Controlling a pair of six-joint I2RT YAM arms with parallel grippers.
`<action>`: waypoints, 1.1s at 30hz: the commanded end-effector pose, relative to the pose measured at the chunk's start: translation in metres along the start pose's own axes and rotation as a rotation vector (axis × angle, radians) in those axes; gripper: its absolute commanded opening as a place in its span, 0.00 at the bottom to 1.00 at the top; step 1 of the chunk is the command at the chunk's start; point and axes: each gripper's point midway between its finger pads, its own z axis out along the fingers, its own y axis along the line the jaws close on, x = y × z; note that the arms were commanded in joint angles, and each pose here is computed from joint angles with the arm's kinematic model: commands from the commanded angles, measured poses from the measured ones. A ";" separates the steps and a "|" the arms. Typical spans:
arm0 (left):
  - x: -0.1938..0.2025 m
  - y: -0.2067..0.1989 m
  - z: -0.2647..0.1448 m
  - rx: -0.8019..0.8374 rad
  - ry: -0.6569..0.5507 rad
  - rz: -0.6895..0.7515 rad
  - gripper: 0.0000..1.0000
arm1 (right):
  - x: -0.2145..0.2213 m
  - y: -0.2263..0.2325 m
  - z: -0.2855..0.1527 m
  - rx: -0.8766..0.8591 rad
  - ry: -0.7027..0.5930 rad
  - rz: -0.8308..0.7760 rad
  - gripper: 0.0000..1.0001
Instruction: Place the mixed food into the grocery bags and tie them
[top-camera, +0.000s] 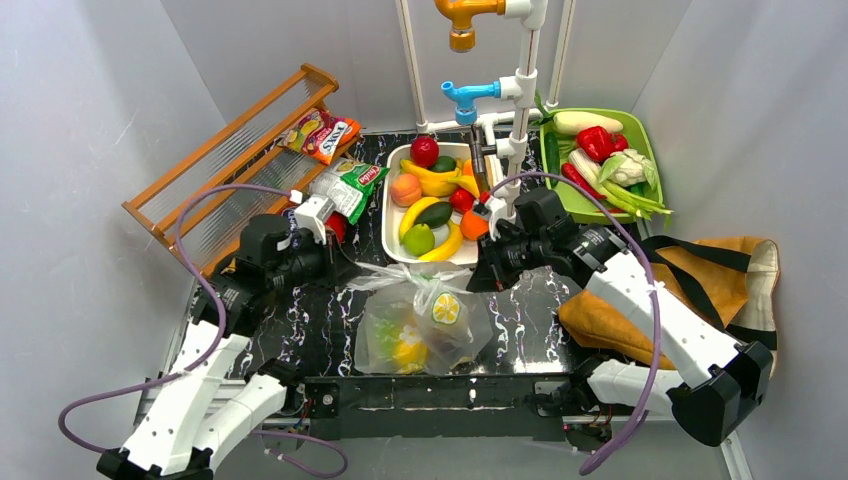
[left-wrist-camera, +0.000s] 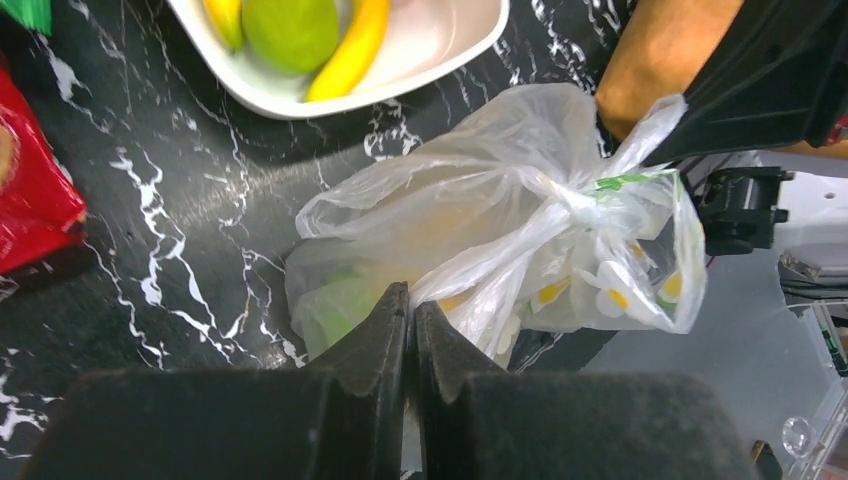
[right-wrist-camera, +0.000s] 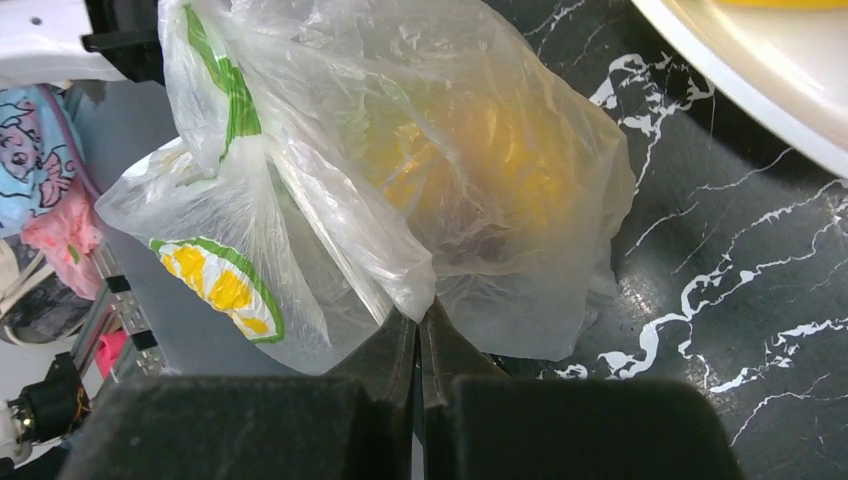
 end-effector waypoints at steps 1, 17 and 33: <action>-0.011 0.022 0.005 -0.097 -0.104 -0.005 0.00 | 0.015 -0.019 -0.007 0.102 -0.027 -0.037 0.01; -0.056 -0.005 0.009 0.003 -0.108 0.039 0.64 | -0.032 -0.031 -0.057 0.383 -0.143 0.032 0.56; -0.107 -0.013 0.000 -0.030 -0.206 0.031 0.98 | -0.024 -0.085 -0.188 1.015 -0.318 0.342 0.86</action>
